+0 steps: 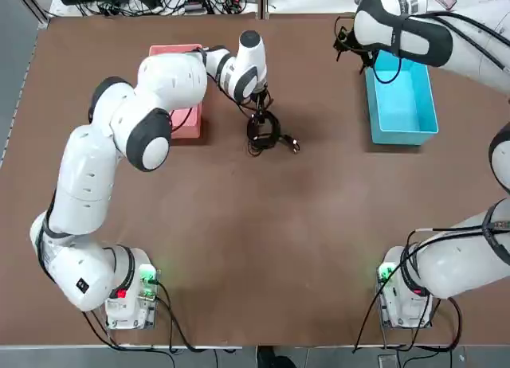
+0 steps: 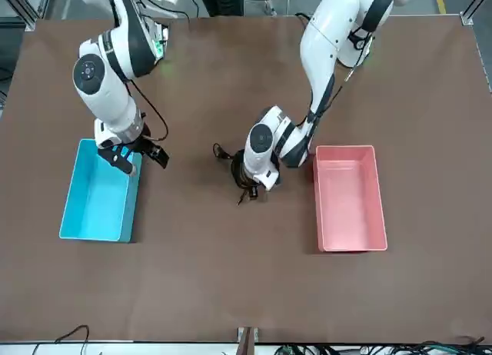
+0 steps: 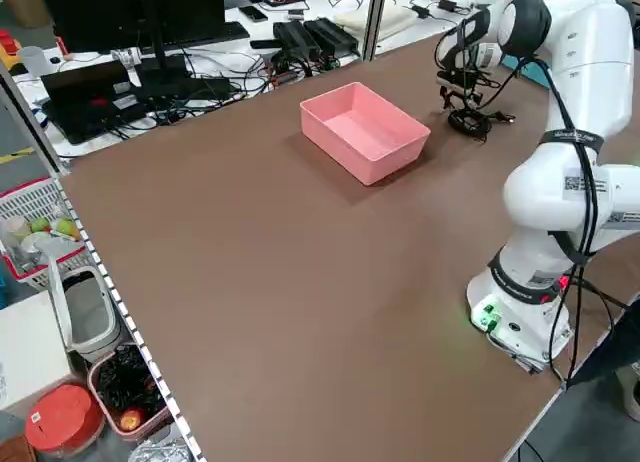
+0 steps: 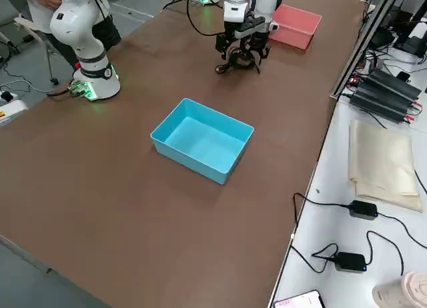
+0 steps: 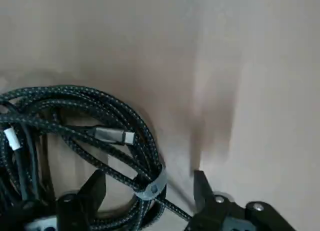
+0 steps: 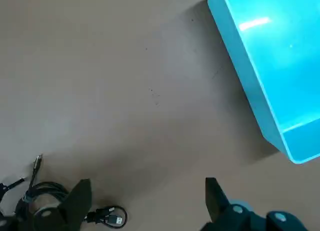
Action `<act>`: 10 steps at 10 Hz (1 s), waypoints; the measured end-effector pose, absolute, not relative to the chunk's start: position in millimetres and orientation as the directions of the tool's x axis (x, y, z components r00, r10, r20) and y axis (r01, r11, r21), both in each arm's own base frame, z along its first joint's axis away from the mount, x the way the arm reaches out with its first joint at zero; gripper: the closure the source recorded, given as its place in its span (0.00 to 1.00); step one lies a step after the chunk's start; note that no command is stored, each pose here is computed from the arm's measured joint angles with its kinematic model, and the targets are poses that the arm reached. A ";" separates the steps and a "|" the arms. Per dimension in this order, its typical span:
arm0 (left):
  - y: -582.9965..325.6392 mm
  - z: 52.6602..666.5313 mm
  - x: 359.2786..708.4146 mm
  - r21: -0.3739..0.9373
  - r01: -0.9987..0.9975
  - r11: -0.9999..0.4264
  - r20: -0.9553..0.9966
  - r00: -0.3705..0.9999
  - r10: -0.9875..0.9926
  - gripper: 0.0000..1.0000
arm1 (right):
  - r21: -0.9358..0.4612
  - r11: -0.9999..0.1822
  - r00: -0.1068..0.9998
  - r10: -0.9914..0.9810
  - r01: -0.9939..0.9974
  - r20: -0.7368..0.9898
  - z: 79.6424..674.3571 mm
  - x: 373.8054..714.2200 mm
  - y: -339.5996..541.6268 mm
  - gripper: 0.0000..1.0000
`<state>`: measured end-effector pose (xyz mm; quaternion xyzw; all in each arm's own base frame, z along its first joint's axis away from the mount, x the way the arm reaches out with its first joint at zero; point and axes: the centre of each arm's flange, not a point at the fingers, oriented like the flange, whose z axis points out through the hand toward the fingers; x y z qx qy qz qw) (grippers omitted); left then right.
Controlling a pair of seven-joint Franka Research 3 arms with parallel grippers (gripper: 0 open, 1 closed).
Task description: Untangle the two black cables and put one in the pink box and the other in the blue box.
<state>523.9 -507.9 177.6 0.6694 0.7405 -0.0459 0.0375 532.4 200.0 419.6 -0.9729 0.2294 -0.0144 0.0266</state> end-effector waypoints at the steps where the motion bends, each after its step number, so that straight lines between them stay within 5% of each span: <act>1: -510.8 176.0 521.3 -0.019 0.995 0.094 -0.116 -0.096 0.989 0.41 | -0.058 -0.893 0.894 -0.447 -0.446 0.016 419.6 532.2 200.5 0.00; 3: -513.1 176.6 520.0 -0.016 0.996 0.090 -0.118 -0.091 0.989 0.74 | -0.058 -0.893 0.894 -0.448 -0.447 0.016 419.5 532.0 201.0 0.00; 4: -513.3 176.9 520.1 -0.015 0.996 0.087 -0.118 -0.089 0.989 0.81 | -0.058 -0.891 0.892 -0.453 -0.451 0.015 419.5 532.0 201.1 0.00; 10: -513.6 215.2 538.7 0.029 0.995 0.092 -0.151 -0.087 0.985 0.85 | -0.060 -0.858 0.859 -0.512 -0.510 0.011 419.6 529.6 207.3 0.00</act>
